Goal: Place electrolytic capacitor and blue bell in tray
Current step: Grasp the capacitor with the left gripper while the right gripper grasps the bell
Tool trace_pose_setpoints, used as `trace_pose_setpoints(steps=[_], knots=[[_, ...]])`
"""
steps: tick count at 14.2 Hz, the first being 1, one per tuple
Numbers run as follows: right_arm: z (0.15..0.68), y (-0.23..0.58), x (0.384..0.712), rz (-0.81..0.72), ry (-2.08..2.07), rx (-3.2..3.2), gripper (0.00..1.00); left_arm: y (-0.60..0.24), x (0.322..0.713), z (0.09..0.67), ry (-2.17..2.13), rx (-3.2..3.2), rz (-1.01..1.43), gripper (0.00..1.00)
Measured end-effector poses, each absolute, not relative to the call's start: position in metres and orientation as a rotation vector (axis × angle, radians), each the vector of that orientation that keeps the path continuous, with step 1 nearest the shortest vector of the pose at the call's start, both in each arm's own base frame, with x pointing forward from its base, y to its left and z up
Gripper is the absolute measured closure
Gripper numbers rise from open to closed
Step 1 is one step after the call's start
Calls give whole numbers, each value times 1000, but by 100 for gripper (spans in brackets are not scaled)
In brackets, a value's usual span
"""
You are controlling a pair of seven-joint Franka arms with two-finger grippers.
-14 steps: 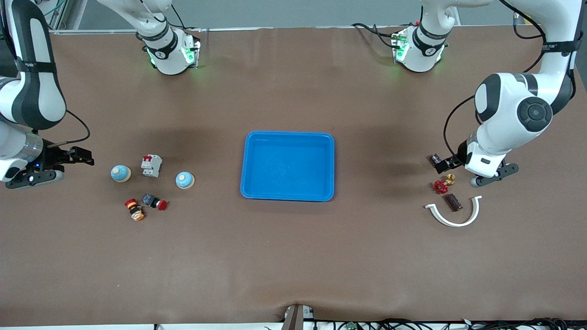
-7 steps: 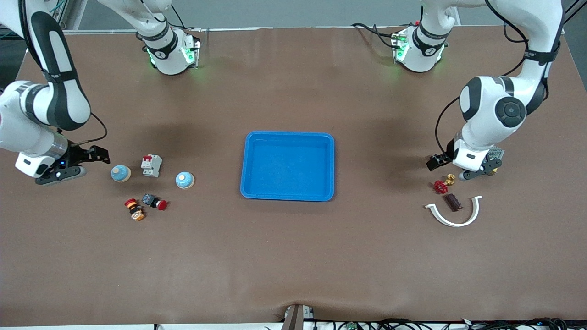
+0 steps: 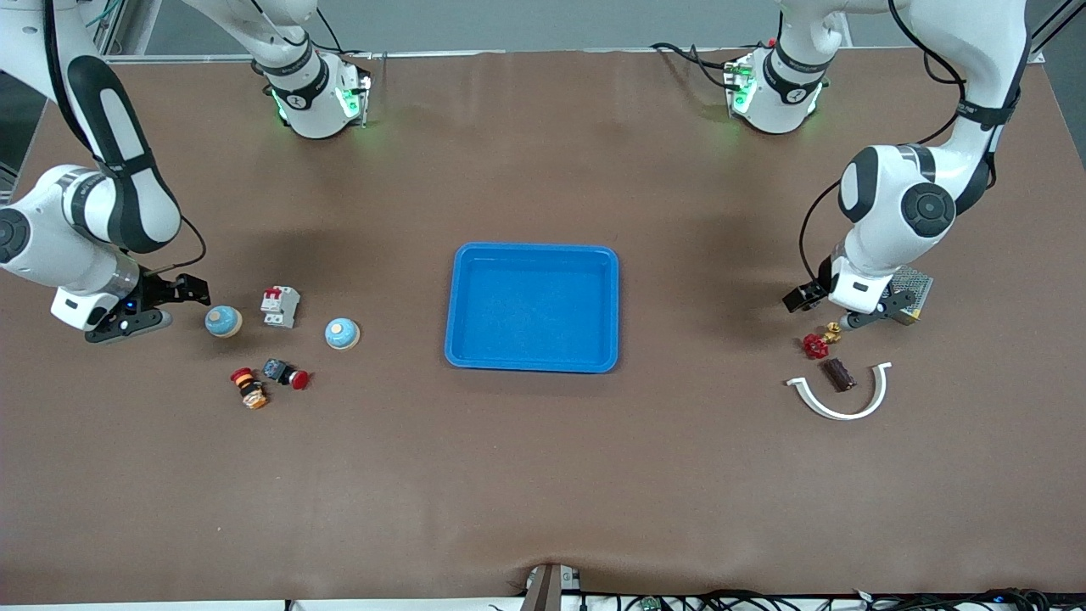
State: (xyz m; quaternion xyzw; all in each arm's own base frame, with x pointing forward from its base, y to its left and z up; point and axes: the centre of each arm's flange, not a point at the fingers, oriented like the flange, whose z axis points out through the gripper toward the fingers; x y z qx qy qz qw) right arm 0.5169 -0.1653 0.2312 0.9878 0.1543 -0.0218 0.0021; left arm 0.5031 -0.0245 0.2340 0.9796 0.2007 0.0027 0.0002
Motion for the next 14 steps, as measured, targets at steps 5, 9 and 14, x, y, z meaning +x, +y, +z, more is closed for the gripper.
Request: trace_pose_setpoints(steps=[5, 9, 14], knots=[[207, -154, 509, -64, 503, 3099, 0, -10, 500, 208, 641, 3088, 15, 0], [207, -133, 515, -55, 465, 3117, 0, -11, 498, 202, 639, 3091, -3, 0], [196, -121, 520, -19, 465, 3105, 0, -11, 496, 199, 639, 3092, -13, 0]])
